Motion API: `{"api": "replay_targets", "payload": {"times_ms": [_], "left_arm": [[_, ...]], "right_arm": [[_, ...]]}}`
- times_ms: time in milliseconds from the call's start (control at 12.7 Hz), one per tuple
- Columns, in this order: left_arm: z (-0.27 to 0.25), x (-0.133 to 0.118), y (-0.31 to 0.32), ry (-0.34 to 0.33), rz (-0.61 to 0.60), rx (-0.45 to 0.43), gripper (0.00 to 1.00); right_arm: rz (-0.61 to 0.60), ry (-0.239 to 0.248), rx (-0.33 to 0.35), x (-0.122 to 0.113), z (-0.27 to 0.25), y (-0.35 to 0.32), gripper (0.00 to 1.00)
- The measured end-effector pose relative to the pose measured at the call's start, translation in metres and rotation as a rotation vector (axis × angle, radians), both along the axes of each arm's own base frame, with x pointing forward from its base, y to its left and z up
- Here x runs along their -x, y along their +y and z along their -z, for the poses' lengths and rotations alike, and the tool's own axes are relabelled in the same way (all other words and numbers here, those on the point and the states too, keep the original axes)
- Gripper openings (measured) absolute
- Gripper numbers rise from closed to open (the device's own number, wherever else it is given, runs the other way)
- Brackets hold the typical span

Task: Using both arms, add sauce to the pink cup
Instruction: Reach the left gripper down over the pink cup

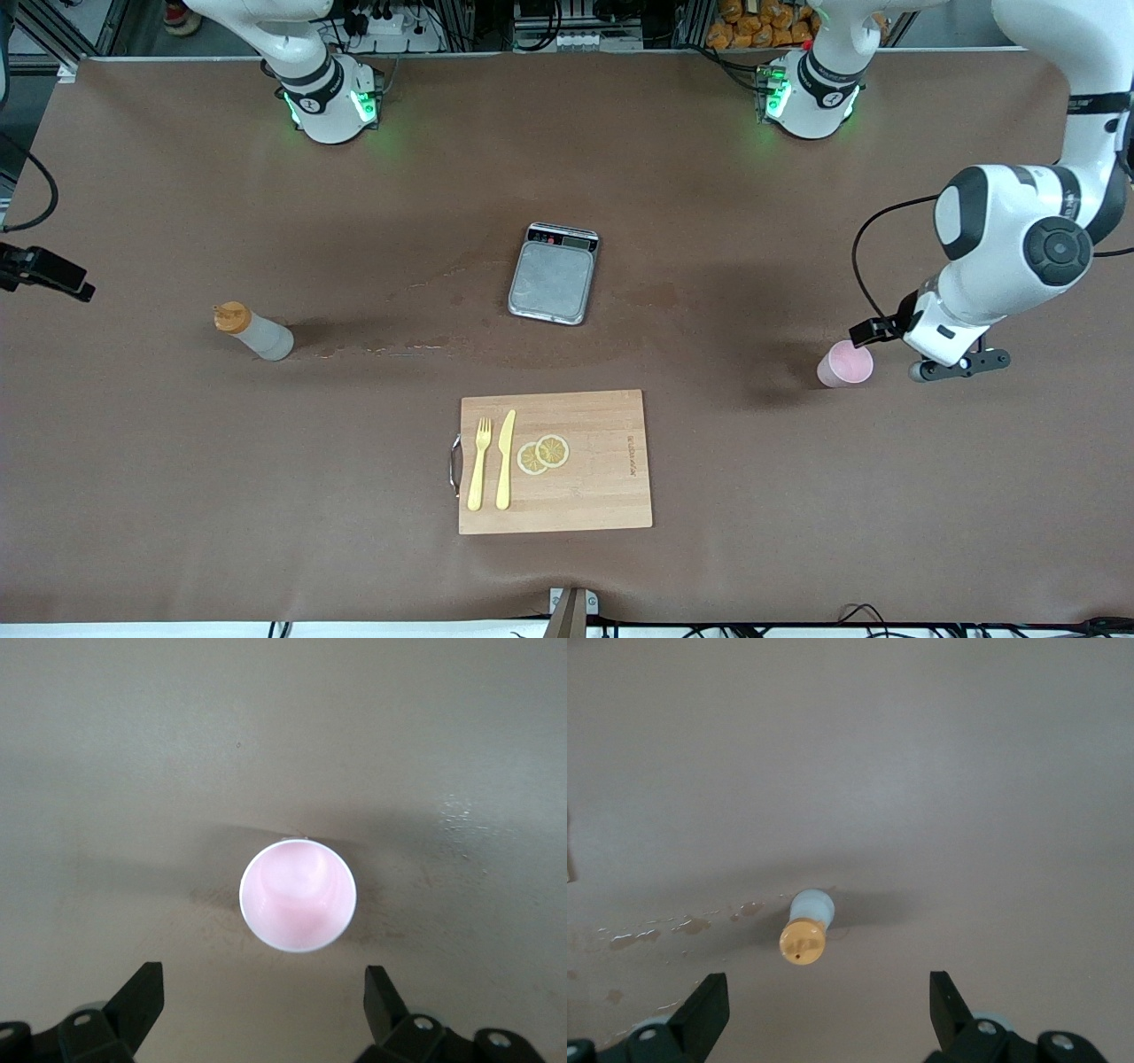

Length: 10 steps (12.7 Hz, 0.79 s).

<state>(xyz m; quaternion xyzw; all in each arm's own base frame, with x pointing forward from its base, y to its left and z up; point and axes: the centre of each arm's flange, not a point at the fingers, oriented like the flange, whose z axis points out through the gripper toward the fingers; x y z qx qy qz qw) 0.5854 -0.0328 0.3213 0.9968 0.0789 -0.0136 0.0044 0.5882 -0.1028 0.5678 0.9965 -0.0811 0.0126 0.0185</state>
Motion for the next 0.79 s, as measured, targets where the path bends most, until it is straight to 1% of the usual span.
{"api": "replay_targets", "payload": {"times_ms": [237, 473, 552, 631, 789], "left_arm": [[0.031, -0.001, 0.019, -0.011, -0.029, 0.004, 1.00], [0.051, -0.004, 0.019, -0.017, -0.031, 0.007, 1.00], [0.056, -0.004, 0.018, -0.016, -0.030, 0.008, 1.00], [0.061, -0.004, 0.017, -0.012, -0.029, 0.009, 1.00], [0.073, -0.004, 0.016, -0.001, -0.029, 0.011, 0.96]], "right_arm": [[0.039, 0.047, -0.001, -0.015, 0.045, -0.026, 1.00], [0.062, 0.104, -0.007, -0.024, 0.085, -0.042, 1.00], [0.064, 0.112, -0.006, -0.029, 0.100, -0.045, 1.00], [0.070, 0.109, -0.004, -0.034, 0.111, -0.050, 1.00], [0.087, 0.108, -0.001, -0.038, 0.129, -0.063, 1.00]]}}
